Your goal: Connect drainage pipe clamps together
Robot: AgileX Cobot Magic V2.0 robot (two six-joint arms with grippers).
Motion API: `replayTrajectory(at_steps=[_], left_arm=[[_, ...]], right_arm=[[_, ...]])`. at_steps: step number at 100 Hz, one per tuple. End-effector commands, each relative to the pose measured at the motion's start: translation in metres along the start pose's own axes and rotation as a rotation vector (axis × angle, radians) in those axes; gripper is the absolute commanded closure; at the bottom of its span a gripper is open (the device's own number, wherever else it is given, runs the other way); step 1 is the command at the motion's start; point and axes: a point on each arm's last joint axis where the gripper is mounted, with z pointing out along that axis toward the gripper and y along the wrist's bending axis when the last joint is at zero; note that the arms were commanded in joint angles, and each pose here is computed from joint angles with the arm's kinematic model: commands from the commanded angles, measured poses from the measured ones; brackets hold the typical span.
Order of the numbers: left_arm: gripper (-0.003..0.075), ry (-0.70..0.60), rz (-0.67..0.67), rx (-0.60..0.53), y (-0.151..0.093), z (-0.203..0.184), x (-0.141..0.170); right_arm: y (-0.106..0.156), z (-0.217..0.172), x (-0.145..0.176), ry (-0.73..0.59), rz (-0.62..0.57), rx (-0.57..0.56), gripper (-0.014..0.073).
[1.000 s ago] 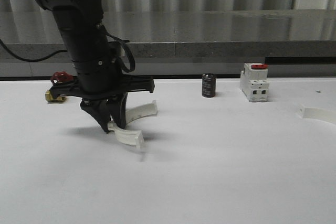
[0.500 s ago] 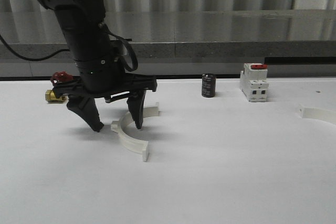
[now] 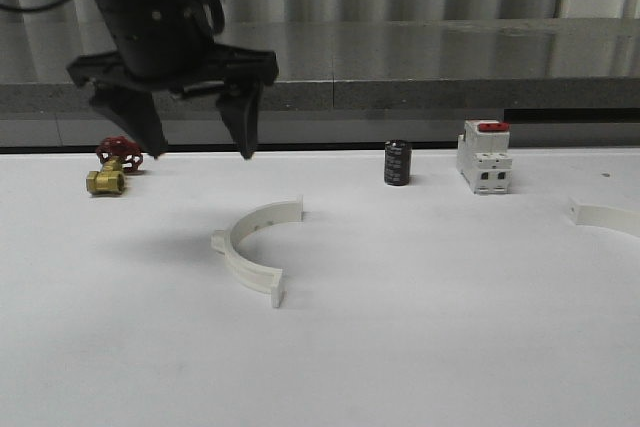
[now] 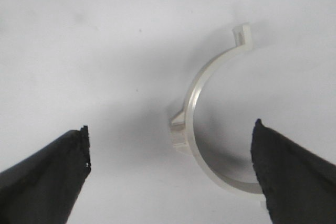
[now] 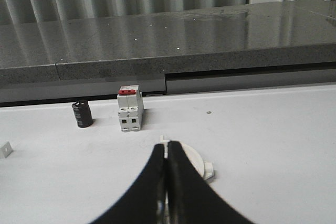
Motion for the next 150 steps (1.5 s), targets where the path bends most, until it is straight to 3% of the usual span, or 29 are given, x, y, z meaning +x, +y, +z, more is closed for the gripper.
replayTrajectory(at_steps=[1,17,31,46,68,83,122,142,150], left_arm=[[0.0111,-0.157,0.038,-0.008,0.002,-0.053,-0.011],[0.011,-0.26,0.053,-0.042,0.023,-0.098,-0.004],[0.011,-0.349,0.011,-0.078,0.056,-0.131,0.01],[0.0111,-0.409,-0.022,-0.105,0.093,-0.157,0.038],[0.0111,-0.496,-0.097,-0.147,0.128,-0.189,0.094],[0.0111,-0.547,-0.128,-0.185,0.13,-0.2,0.136],[0.0111,-0.824,-0.13,-0.156,0.102,-0.215,0.246],[0.0118,-0.911,-0.112,-0.156,0.094,-0.219,0.278],[0.0158,-0.945,-0.106,-0.157,0.092,-0.221,0.285]], right_arm=[[0.001,-0.003,-0.014,-0.121,-0.011,-0.005,0.0664],[0.001,-0.003,-0.014,-0.121,-0.011,-0.005,0.0664],[0.001,-0.003,-0.014,-0.121,-0.011,-0.005,0.0664],[0.001,-0.003,-0.014,-0.121,-0.011,-0.005,0.0664],[0.001,-0.003,-0.014,-0.121,-0.011,-0.005,0.0664],[0.001,-0.003,-0.014,-0.121,-0.011,-0.005,0.0664],[0.001,-0.003,-0.014,-0.121,-0.011,-0.005,0.0664],[0.001,-0.003,-0.014,-0.121,-0.011,-0.005,0.0664],[0.001,-0.003,-0.014,-0.121,-0.011,-0.005,0.0664]])
